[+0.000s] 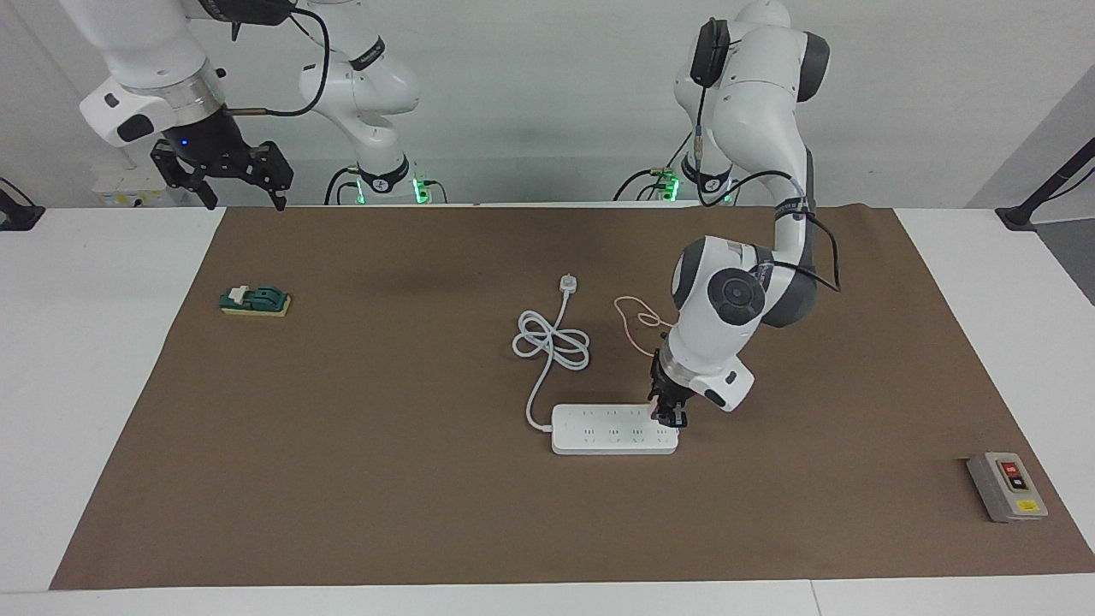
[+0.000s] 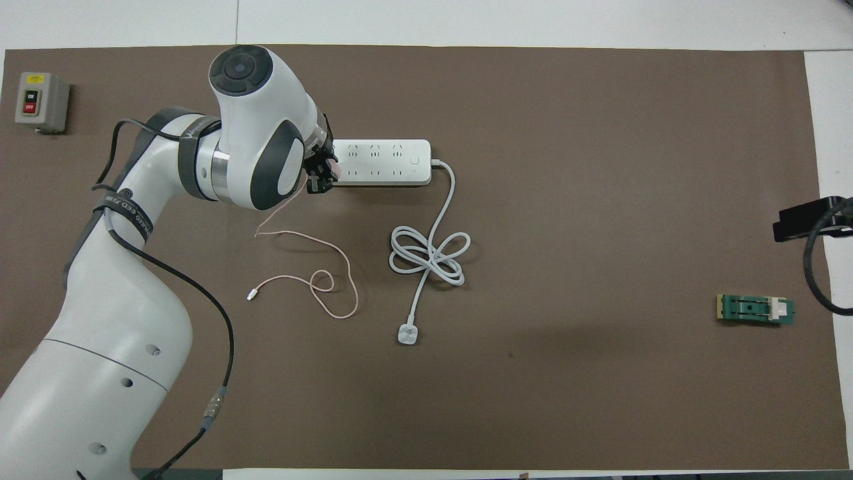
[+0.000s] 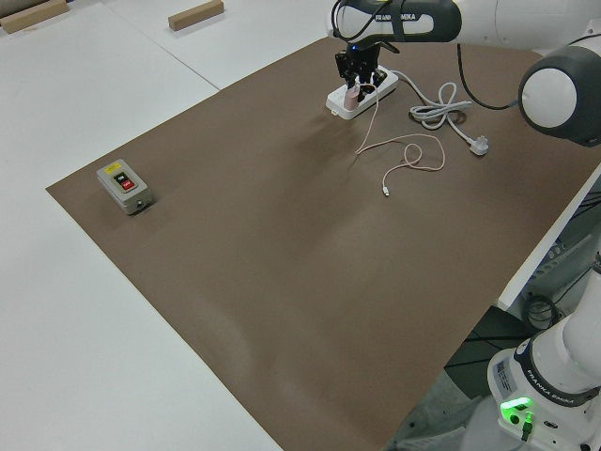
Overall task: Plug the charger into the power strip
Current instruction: 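Push the charger prongs into the socket with the left gripper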
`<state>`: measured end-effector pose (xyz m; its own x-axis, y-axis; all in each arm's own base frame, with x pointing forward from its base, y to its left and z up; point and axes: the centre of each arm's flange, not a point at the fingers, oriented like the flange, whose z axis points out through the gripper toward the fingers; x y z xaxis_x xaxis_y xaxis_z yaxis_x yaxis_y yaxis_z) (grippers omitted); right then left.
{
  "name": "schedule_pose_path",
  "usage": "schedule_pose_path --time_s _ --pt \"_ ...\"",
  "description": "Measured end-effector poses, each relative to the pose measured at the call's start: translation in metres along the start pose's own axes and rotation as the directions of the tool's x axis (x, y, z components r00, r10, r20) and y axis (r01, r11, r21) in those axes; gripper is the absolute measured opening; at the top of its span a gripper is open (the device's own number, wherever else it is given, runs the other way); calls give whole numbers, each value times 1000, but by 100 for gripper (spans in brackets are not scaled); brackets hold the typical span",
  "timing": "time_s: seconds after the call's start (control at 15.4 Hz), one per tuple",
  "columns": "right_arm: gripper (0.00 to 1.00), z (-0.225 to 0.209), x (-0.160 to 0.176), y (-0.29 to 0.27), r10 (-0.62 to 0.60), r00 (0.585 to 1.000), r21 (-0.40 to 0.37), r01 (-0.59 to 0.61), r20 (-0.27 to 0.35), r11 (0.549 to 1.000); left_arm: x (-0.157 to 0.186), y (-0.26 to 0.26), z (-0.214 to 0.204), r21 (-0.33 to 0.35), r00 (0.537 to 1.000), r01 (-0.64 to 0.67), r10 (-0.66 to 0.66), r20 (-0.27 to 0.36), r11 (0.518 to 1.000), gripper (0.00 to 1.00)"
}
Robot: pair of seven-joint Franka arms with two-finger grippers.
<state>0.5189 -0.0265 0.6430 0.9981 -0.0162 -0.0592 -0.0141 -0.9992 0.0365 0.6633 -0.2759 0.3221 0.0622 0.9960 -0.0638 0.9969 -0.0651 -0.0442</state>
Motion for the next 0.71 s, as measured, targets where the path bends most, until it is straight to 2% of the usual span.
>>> schedule_pose_path --time_s 0.06,0.45,0.71 --pt "100 0 0 0 0 1000 0 0 0 1000 4 2 5 4 1000 0 0 -3 1000 37" --pt "100 0 0 0 0 1000 0 0 0 1000 10 4 9 13 1000 5 -5 -8 1000 99" --pt "100 0 0 0 0 1000 0 0 0 1000 8 3 -15 -7 1000 1 -1 0 1000 100"
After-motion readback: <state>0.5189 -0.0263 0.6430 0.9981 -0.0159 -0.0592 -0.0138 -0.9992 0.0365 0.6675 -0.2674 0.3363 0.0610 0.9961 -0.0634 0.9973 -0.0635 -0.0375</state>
